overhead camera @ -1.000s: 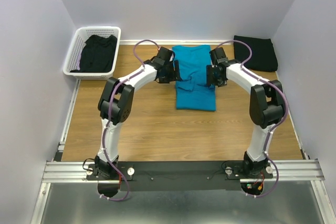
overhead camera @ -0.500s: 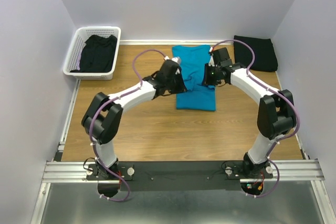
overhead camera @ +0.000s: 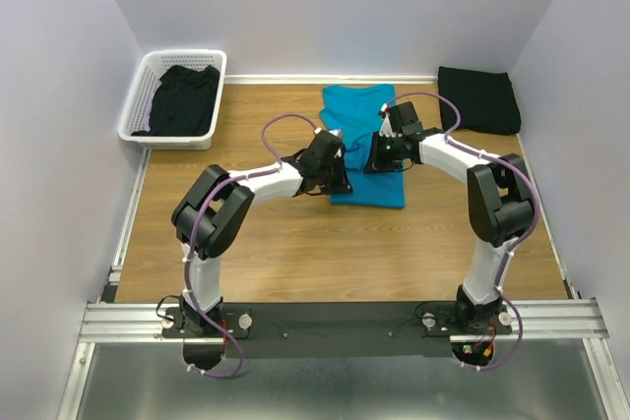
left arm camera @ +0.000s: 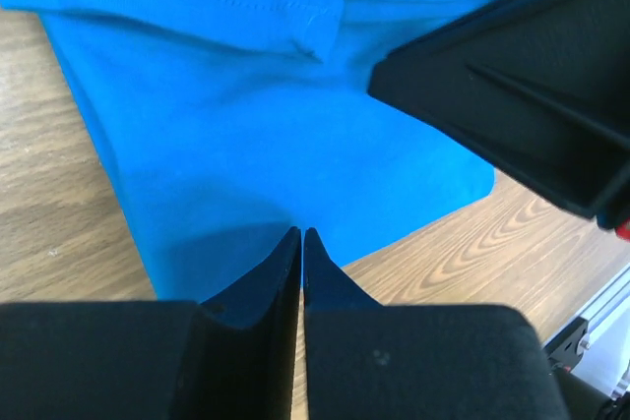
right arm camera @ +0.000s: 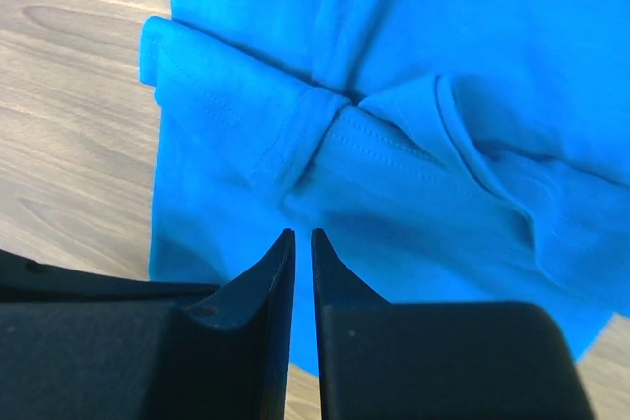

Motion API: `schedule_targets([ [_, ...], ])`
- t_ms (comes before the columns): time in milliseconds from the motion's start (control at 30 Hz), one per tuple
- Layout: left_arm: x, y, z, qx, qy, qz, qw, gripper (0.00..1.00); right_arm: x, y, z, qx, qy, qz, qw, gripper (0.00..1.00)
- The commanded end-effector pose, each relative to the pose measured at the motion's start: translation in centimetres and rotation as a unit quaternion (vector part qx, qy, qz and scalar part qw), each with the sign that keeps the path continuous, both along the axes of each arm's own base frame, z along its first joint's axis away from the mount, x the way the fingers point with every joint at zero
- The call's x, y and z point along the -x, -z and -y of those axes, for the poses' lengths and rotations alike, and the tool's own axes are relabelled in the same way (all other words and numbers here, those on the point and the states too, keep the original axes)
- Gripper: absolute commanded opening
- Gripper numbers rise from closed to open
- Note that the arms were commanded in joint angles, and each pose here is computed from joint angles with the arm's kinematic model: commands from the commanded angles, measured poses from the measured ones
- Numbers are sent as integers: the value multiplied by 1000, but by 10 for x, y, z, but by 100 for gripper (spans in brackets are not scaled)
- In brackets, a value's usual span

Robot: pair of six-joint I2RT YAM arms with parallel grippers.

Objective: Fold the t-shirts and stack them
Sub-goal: Fold the tshirt

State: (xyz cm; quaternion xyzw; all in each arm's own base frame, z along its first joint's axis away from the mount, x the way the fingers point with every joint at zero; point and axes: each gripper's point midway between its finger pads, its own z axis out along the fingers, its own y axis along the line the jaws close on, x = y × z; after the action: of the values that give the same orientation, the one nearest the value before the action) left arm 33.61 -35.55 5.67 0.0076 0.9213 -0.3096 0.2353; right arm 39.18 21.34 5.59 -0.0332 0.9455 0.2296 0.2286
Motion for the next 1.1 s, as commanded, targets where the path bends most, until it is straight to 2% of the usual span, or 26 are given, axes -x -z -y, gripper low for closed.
schedule_targets([
  [0,12,28,-4,-11,8,-25,1000,11,-3,12,-13,-17,-8,-5,1000,18],
  [233,27,50,-16,-30,13,-48,998,10,-27,19,-11,5,1,11,1000,19],
  [467,47,62,-31,-42,22,-68,997,10,-80,18,-1,58,26,67,996,20],
  [667,58,58,-39,-40,22,-72,996,9,-123,-10,6,71,45,122,989,21],
  [800,63,51,-44,-38,21,-68,997,9,-108,-47,-4,33,19,139,990,22],
  [867,63,44,-46,-35,17,-60,997,9,-79,-59,-18,-14,-25,126,992,24],
  [967,62,32,-47,-28,15,-49,998,10,-47,-65,-22,-49,-43,102,993,25],
  [1067,59,11,-46,-12,9,-30,999,15,-5,-63,-18,-74,-52,73,993,27],
])
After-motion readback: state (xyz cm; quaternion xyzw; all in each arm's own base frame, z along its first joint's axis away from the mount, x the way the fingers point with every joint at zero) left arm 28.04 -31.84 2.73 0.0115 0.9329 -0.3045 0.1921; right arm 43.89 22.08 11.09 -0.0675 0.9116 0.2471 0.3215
